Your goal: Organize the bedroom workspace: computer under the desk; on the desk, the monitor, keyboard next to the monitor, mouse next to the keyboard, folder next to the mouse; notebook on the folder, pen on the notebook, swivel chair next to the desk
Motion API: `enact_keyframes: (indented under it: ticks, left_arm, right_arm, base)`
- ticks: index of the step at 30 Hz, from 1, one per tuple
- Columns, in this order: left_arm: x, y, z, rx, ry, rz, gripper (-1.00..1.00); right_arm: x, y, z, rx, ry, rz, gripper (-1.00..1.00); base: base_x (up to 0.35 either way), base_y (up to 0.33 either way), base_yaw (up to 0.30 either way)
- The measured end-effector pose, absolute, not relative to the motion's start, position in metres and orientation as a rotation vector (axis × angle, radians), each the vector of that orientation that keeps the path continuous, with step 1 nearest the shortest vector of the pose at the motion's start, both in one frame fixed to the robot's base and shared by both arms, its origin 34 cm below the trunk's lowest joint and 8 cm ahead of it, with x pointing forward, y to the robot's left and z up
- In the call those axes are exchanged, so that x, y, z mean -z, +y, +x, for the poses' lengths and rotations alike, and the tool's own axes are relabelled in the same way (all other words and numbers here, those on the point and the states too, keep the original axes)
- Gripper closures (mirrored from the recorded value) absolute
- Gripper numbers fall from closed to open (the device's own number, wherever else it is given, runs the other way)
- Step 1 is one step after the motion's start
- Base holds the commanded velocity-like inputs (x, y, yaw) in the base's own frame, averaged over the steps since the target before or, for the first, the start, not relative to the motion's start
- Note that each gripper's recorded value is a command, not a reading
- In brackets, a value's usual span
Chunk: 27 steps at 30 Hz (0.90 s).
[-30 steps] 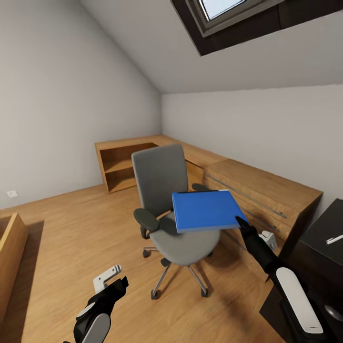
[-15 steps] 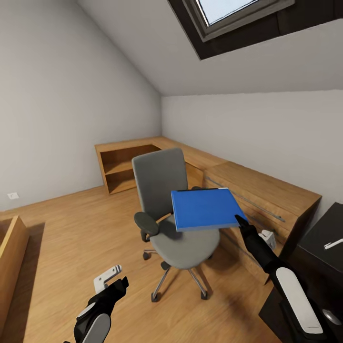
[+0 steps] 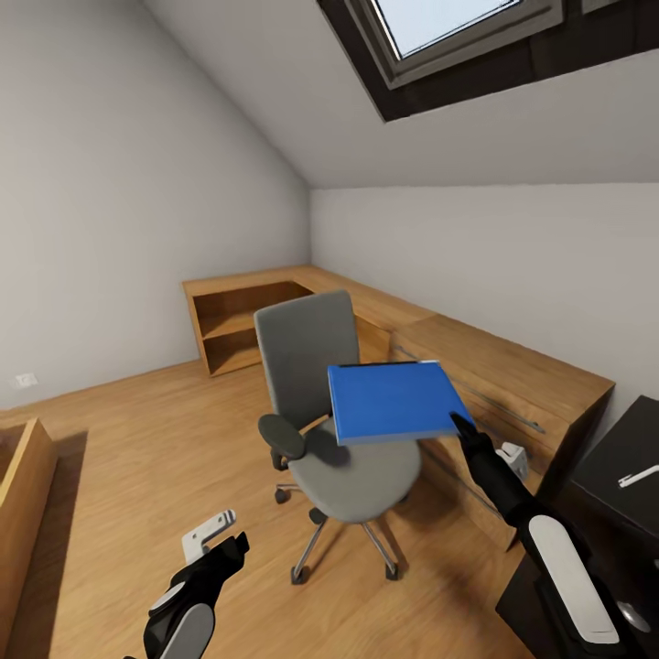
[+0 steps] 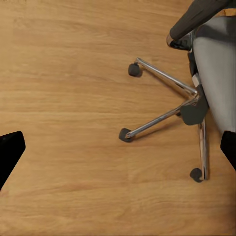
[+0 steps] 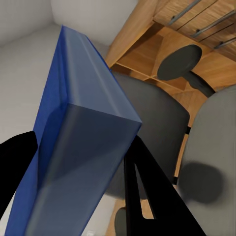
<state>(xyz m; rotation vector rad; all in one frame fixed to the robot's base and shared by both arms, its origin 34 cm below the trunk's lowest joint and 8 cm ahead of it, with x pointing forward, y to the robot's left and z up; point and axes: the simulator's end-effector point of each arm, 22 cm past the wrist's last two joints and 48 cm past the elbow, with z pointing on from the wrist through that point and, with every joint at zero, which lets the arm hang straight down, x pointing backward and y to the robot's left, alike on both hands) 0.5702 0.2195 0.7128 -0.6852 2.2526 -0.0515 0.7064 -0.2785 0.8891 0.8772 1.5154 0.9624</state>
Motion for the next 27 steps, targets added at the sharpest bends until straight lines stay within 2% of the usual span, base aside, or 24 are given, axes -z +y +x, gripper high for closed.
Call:
enact_keyframes:
  ticks: [21,27]
  left_arm:
    - [-0.749,0.218,0.572,0.054,2.255,-0.682,-1.0]
    - [-0.76,0.218,0.573,0.054,2.255,-0.682,-1.0]
  right_arm:
    - [-0.926,-0.279,0.709,-0.956,1.517,0.874,1.0]
    - [-0.935,-0.28,0.709,-0.957,1.517,0.877,1.0]
  base:
    - [0.0,0.0,-0.247]
    - [0.0,0.0,-0.083]
